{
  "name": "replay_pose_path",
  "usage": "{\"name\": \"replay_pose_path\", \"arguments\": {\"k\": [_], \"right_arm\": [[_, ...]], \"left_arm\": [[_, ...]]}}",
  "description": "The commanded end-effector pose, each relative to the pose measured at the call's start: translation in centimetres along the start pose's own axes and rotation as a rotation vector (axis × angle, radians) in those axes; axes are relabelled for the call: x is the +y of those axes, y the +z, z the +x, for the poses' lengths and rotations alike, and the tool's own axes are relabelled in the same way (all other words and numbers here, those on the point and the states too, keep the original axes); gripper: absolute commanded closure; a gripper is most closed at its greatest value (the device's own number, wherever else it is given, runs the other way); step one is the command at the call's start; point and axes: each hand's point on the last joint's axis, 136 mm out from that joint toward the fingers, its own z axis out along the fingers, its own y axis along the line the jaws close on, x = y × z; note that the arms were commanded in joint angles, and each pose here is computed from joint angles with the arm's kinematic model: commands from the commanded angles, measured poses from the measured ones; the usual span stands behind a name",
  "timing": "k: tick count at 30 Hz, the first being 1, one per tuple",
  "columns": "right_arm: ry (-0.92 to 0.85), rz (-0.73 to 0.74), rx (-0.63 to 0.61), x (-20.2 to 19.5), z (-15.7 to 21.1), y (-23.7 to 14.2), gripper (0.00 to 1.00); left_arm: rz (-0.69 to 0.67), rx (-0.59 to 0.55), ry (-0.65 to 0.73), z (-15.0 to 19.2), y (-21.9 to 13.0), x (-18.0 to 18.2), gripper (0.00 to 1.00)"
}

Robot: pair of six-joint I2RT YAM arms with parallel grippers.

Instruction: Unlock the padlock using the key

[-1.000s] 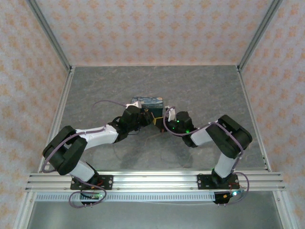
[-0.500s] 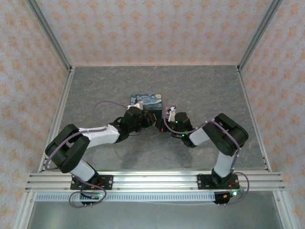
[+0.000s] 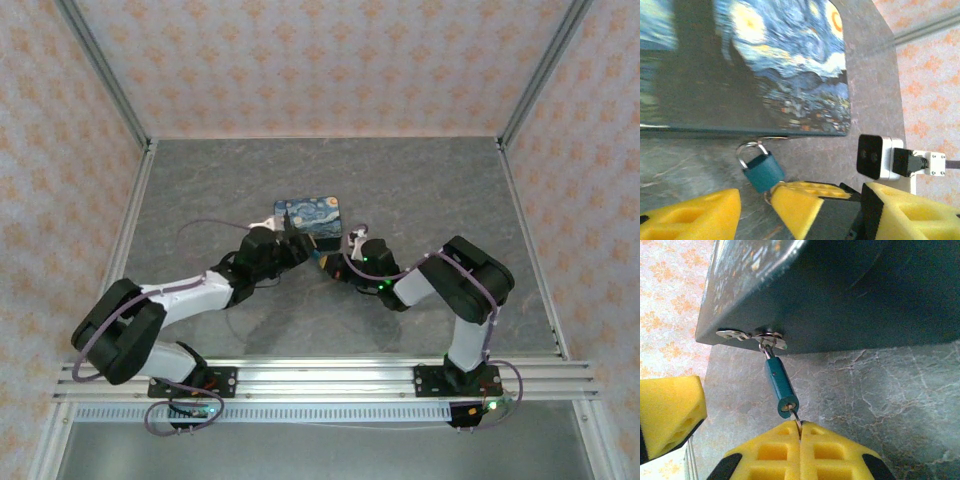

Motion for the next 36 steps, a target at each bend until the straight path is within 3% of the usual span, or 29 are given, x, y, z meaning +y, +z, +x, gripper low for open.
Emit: {"name": "replay_pose_path", "arguments": {"k": [1,9,36], "right_arm": [[0.028,-0.035,-0.012,1.9,-0.7,0.1,1.00],[0.071,-0.035,-0.020,3.4,-1.0,-0.3,1.00],[0.123,-0.063,-0.014,4.8,-1.5,-0.2,1.00]], "left_arm": [[0.037,-0.015,-0.052,0.1,-0.4,0.4,0.35],[0.112,-0.003,-0.135,1.0,0.7,0.7,0.48],[0.087,0.002,-0.217,2.2,3.1,1.1,0.52]]}}
